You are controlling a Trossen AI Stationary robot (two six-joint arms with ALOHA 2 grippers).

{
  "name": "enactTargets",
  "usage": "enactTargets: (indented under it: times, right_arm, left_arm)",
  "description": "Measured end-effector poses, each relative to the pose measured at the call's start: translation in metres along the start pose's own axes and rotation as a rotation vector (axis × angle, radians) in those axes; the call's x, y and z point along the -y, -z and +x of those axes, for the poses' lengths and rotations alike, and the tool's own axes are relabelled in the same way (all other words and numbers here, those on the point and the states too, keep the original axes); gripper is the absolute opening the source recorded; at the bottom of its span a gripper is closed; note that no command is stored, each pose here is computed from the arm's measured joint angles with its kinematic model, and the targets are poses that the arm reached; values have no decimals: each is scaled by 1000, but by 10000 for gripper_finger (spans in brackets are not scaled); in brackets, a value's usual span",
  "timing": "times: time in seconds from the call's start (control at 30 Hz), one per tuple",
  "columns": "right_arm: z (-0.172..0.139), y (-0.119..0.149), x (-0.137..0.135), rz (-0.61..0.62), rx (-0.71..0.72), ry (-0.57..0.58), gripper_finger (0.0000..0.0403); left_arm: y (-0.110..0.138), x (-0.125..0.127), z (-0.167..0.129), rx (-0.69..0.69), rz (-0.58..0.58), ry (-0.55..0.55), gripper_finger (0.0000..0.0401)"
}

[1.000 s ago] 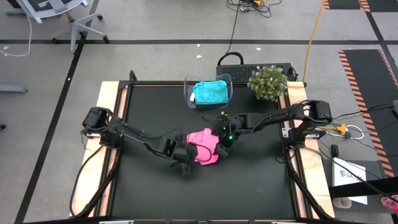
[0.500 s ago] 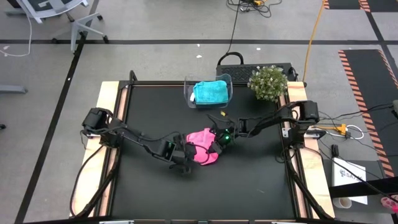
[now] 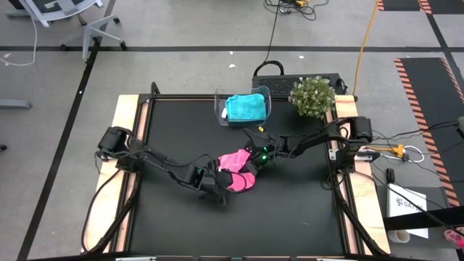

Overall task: Fold microfiber towels
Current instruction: Fold the pink microfiber cloth

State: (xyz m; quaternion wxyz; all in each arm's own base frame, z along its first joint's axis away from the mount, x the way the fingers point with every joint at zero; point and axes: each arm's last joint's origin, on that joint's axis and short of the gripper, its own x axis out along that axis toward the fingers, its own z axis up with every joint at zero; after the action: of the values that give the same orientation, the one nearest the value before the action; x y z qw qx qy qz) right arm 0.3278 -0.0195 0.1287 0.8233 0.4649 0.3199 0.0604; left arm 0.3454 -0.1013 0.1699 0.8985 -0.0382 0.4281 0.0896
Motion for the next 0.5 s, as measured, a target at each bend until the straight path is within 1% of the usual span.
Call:
enactTargets:
  times: [0.07,0.13,0.2,0.37,0.47,0.5]
  right_arm:
    - [-2,-1,0,-7,4,4,8]
    - [-4,-2,-1,-4,3,6,8]
    - [-5,-2,-2,-5,2,3,6]
    - [-15,-3,-11,-16,-10,20,2]
    - [-27,0,-16,-24,-31,67,1]
    - [-32,1,-18,-27,-37,99,1]
  left_arm:
    - [4,0,4,-26,4,3,63]
    - [5,2,12,-36,-13,29,63]
    - [12,2,18,-77,-5,22,63]
    - [16,0,25,-107,30,13,63]
    - [18,-1,29,-118,27,9,63]
    - [18,-2,30,-121,27,7,63]
